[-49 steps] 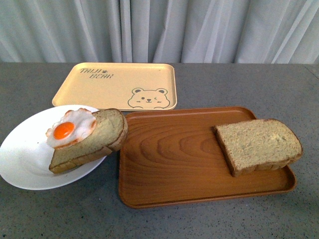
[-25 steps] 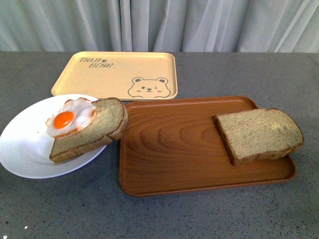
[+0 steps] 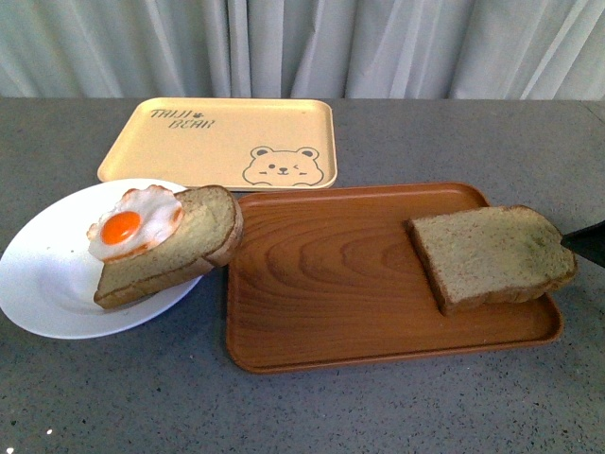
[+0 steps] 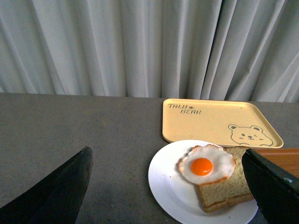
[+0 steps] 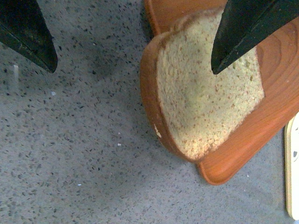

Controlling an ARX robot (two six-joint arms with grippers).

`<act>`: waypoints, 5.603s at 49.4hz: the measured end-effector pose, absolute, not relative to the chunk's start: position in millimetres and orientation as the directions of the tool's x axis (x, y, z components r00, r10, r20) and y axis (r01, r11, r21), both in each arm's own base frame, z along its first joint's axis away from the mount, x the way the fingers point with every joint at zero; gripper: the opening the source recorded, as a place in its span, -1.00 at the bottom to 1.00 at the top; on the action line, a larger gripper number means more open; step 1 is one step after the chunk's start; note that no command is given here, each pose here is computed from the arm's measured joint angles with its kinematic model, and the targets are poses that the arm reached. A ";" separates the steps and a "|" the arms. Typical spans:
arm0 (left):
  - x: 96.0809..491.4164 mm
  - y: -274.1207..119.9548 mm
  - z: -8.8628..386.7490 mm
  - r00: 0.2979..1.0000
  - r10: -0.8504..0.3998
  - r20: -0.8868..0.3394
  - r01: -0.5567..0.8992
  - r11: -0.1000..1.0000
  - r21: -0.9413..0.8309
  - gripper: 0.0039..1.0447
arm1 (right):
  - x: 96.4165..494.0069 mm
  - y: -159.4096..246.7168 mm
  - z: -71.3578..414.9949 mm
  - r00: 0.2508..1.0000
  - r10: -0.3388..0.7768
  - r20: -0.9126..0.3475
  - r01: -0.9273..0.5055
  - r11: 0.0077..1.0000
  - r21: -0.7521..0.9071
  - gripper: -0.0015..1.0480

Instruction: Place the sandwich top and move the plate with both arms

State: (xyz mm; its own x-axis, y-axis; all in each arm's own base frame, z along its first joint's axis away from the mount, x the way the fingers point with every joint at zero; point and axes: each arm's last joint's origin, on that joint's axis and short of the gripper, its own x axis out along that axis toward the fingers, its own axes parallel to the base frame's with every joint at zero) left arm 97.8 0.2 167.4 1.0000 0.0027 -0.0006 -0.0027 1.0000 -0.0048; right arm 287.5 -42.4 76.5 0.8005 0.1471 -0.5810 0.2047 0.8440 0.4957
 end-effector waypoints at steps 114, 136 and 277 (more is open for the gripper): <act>97.8 0.2 167.3 1.000 0.003 -0.001 -0.003 1.000 -0.005 0.83 | 371.6 269.5 133.5 0.606 0.717 -0.343 -0.427 0.658 0.620 -0.96; 97.8 0.2 167.3 1.000 0.003 -0.001 -0.003 1.000 -0.005 0.83 | 352.3 259.7 101.0 0.614 0.647 -0.451 -0.354 0.737 0.575 -0.49; 97.8 0.2 167.4 1.000 0.003 -0.001 -0.003 1.000 -0.005 0.83 | 111.2 0.3 174.0 1.000 0.001 0.023 -0.001 1.000 0.006 -0.97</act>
